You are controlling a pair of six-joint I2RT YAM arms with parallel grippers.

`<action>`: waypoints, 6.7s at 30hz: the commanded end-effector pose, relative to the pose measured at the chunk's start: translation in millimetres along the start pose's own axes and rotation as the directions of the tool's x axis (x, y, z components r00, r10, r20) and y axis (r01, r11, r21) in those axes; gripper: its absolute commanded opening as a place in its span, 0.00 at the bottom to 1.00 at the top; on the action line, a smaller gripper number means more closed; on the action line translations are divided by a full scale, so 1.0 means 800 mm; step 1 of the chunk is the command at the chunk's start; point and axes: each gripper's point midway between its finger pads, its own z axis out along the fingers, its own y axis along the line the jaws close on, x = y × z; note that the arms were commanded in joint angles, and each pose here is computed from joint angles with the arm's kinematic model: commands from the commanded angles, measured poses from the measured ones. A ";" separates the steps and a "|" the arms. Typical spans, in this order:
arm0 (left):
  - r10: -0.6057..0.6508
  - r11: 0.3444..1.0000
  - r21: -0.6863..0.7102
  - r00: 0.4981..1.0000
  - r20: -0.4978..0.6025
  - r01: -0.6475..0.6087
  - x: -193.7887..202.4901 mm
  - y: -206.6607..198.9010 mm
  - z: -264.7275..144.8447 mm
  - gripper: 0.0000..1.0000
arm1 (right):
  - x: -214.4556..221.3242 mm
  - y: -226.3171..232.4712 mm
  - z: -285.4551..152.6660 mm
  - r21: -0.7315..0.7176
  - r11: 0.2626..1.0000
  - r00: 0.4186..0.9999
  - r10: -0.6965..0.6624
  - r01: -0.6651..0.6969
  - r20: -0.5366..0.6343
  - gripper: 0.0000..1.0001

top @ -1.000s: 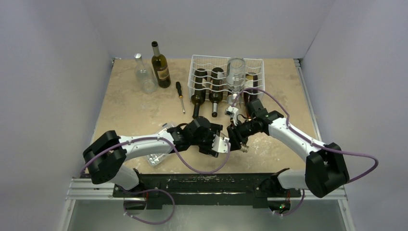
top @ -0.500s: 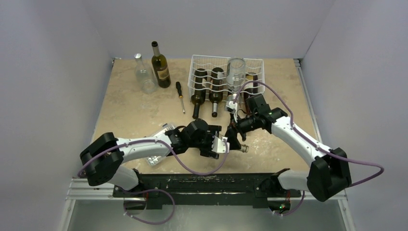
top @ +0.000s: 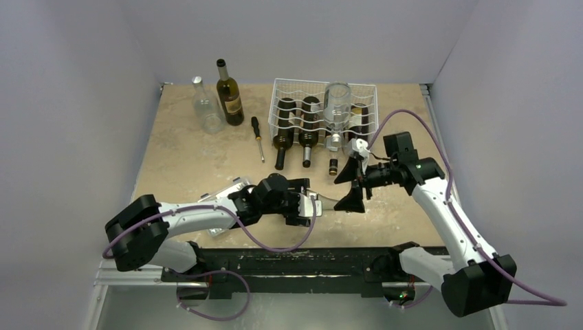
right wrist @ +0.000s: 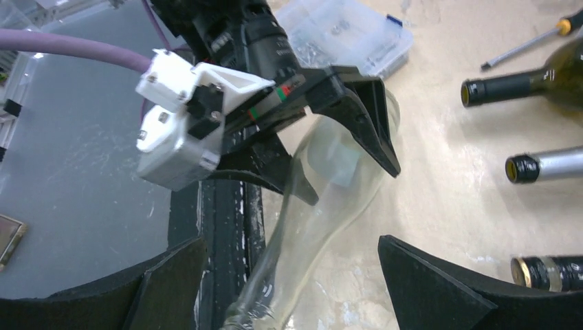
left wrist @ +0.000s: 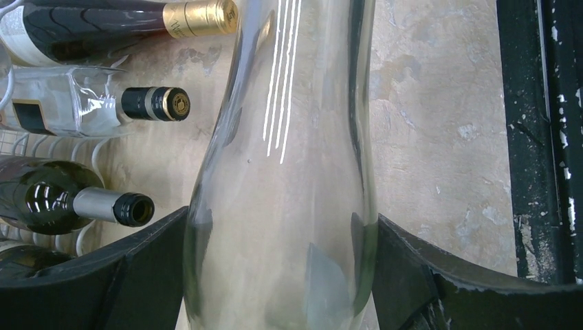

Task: Take the wine bottle off the wine rack
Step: Pick up the wine bottle from the wine rack, then place the wine bottle at the center of the board, then pick up the wine bottle from the center of the board.

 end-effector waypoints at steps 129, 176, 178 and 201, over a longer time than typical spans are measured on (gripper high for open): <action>-0.483 0.752 -0.124 0.670 0.564 0.647 -0.043 0.018 -0.070 0.94 | -0.041 -0.078 -0.111 0.400 0.907 0.963 0.019 -0.129 0.268 0.99; -0.357 0.853 -0.119 0.735 0.576 0.508 -0.176 0.074 -0.136 0.89 | -0.037 -0.081 -0.112 0.422 0.898 0.967 0.014 -0.125 0.255 0.99; -0.356 0.854 -0.119 0.735 0.578 0.507 -0.175 0.074 -0.133 0.85 | -0.037 -0.081 -0.112 0.422 0.898 0.967 0.017 -0.127 0.255 0.99; -0.283 0.826 -0.163 0.646 0.709 0.540 -0.232 0.115 -0.190 0.00 | -0.034 -0.084 -0.112 0.424 0.895 0.967 0.026 -0.135 0.253 0.99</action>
